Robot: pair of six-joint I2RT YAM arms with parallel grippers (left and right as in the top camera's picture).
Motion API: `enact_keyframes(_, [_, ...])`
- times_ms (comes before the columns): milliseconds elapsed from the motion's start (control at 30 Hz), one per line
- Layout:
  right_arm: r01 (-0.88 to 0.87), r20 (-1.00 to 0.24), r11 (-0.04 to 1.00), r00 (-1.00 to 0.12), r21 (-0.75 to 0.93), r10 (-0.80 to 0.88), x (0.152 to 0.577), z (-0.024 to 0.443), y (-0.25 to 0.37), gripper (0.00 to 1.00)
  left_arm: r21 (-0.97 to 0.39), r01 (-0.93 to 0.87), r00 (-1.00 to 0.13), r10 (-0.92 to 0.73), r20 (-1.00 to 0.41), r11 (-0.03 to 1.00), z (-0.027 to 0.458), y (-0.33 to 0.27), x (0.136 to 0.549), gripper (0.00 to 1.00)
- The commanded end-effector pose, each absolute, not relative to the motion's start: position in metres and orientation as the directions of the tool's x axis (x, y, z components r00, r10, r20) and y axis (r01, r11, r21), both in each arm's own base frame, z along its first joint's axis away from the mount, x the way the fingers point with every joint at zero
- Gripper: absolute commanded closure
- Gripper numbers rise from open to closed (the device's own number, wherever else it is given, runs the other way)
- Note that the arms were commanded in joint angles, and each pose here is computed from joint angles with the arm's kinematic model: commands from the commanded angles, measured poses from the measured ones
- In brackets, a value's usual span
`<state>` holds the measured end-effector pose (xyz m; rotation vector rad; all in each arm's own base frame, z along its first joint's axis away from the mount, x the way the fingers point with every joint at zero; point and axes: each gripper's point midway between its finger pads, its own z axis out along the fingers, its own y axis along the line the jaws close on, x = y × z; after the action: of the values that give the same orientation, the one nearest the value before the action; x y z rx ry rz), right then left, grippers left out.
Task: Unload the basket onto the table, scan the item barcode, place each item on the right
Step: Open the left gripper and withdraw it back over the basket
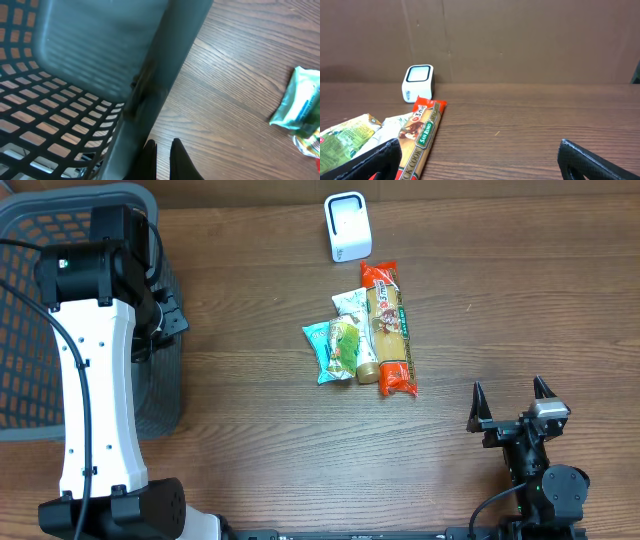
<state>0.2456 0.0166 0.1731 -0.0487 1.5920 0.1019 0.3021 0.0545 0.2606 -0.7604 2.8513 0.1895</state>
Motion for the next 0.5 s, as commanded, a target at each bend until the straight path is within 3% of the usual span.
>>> enact_keyframes(0, [-0.104,-1.000,0.994,-0.021,0.022,0.020,0.246,0.171,0.018,0.00,0.166,-0.555,-0.820,-0.501,-0.278,0.815,0.270,0.075,0.295,0.96])
enact_keyframes(267, [-0.104,-1.000,0.994,-0.021,0.022,0.020,0.246,0.171,0.018,0.00,0.121,-0.569,-0.807,-0.525,-0.271,0.813,0.269,0.069,0.298,0.96])
enact_keyframes(333, [-0.104,-1.000,0.994,-0.021,0.022,0.020,0.246,0.171,0.018,0.00,-0.062,-0.413,-0.868,-0.413,-0.276,0.909,0.270,0.034,0.326,0.96])
enact_keyframes(467, [-0.104,-1.000,0.994,-0.021,0.022,0.020,0.246,0.171,0.018,0.00,-0.183,-0.259,-0.875,-0.311,-0.372,0.948,0.281,0.013,0.359,0.96])
